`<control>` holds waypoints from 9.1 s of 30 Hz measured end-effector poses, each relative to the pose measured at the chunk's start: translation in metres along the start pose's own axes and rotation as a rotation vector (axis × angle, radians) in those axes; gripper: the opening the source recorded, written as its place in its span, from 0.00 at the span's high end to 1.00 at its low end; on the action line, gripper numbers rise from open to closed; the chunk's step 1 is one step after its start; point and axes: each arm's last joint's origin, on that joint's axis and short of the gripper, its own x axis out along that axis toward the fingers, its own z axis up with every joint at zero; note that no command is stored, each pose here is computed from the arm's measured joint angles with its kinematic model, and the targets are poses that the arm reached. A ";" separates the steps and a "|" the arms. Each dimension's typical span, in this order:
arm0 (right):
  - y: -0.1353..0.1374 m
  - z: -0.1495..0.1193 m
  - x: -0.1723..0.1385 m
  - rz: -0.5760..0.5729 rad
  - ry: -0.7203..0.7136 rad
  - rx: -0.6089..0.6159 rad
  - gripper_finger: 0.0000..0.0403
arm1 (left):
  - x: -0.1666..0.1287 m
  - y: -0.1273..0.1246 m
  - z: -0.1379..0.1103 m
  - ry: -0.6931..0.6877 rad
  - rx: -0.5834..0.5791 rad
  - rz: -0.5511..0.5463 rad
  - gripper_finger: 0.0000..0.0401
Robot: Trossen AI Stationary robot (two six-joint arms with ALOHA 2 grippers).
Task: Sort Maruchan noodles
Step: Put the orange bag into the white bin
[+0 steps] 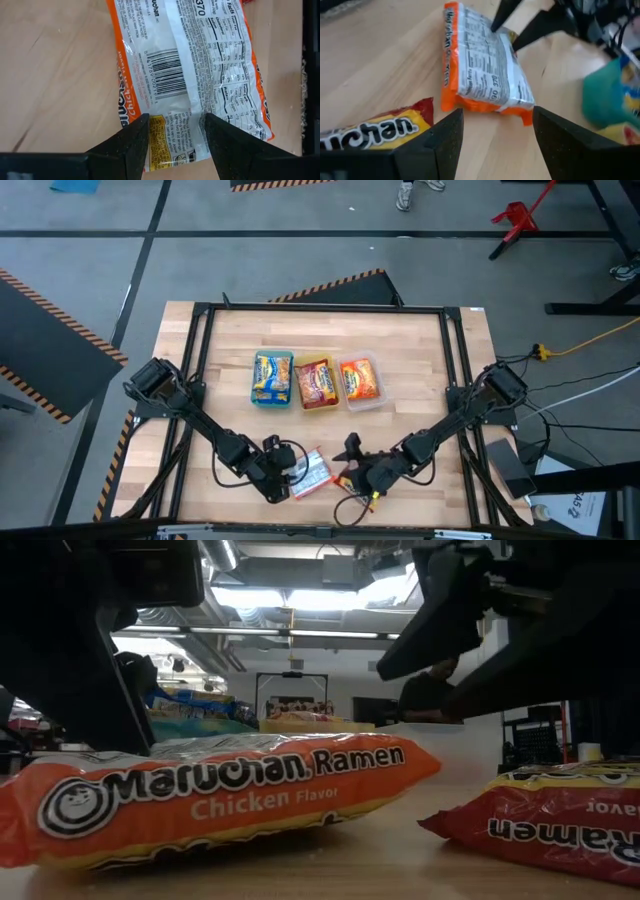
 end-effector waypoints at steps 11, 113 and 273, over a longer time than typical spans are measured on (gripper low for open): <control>0.003 0.002 0.003 0.041 -0.026 -0.201 0.45 | 0.002 0.004 0.005 0.006 -0.014 -0.004 0.54; -0.021 0.045 -0.020 0.013 0.037 0.308 0.87 | -0.095 0.006 0.074 -0.344 0.363 -0.250 0.54; -0.032 0.050 -0.179 -0.108 0.064 0.909 0.41 | -0.028 0.254 0.323 0.080 0.184 -0.364 0.70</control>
